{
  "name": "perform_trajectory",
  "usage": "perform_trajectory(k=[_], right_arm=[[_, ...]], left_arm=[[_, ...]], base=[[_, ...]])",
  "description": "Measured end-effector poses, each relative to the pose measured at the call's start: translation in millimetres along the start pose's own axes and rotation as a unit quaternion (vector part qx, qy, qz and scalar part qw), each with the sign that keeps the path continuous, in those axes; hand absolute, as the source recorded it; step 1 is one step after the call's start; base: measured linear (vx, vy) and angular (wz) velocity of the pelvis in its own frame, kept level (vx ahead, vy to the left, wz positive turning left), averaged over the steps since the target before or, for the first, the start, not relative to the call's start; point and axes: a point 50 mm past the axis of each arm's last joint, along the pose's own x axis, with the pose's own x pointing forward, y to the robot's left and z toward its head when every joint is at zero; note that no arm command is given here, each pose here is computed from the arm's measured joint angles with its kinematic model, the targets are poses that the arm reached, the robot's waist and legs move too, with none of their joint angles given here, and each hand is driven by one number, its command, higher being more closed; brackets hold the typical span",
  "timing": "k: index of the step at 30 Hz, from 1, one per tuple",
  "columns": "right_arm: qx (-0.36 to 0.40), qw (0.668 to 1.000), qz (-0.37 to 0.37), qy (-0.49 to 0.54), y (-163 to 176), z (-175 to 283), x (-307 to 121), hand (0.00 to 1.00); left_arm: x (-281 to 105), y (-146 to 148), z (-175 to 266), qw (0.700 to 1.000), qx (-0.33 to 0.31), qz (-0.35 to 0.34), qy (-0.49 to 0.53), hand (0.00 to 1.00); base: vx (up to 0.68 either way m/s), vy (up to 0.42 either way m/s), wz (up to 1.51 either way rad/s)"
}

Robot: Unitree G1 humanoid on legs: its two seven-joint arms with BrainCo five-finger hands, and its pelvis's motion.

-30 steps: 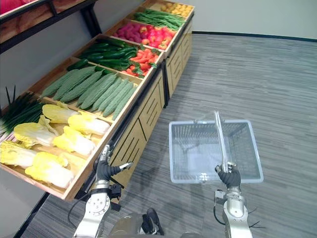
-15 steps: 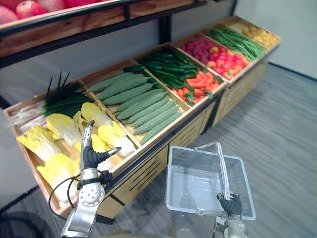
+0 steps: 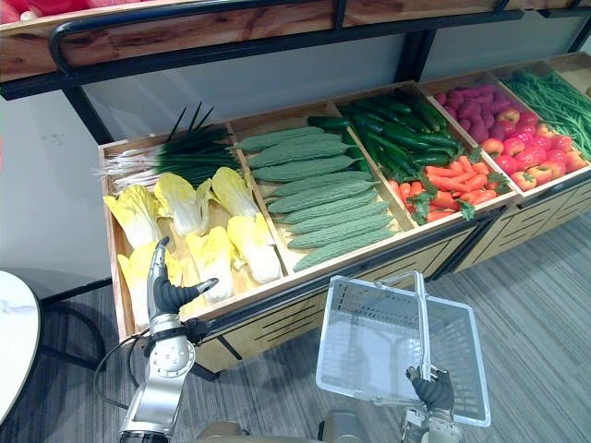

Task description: Pick vegetable in the basket

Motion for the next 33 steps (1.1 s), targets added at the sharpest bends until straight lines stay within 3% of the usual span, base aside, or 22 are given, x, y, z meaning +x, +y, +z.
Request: perform_trajectory(k=[9,19,20,33], right_arm=[[-0.007,0.999,0.052,0.004,18,-2,-3,1.00],[-0.016,0.996,0.075,-0.052,27,27,14,1.00],[-0.017,0.994,0.080,-0.068,29,35,15,1.00],[-0.007,0.990,0.103,-0.100,42,52,18,1.00]], left_arm=[[41,-5,-15,0.997,0.068,-0.016,0.016,0.00],[90,-23,11,0.995,0.094,-0.036,-0.001,0.00],[96,-24,14,0.994,0.098,-0.039,-0.002,1.00],[117,-17,30,0.992,0.120,-0.037,-0.033,1.00]], base=[[0.00,0.012,-0.11],[0.00,-0.013,0.01],[-0.05,-0.041,0.00],[-0.04,-0.014,0.00]])
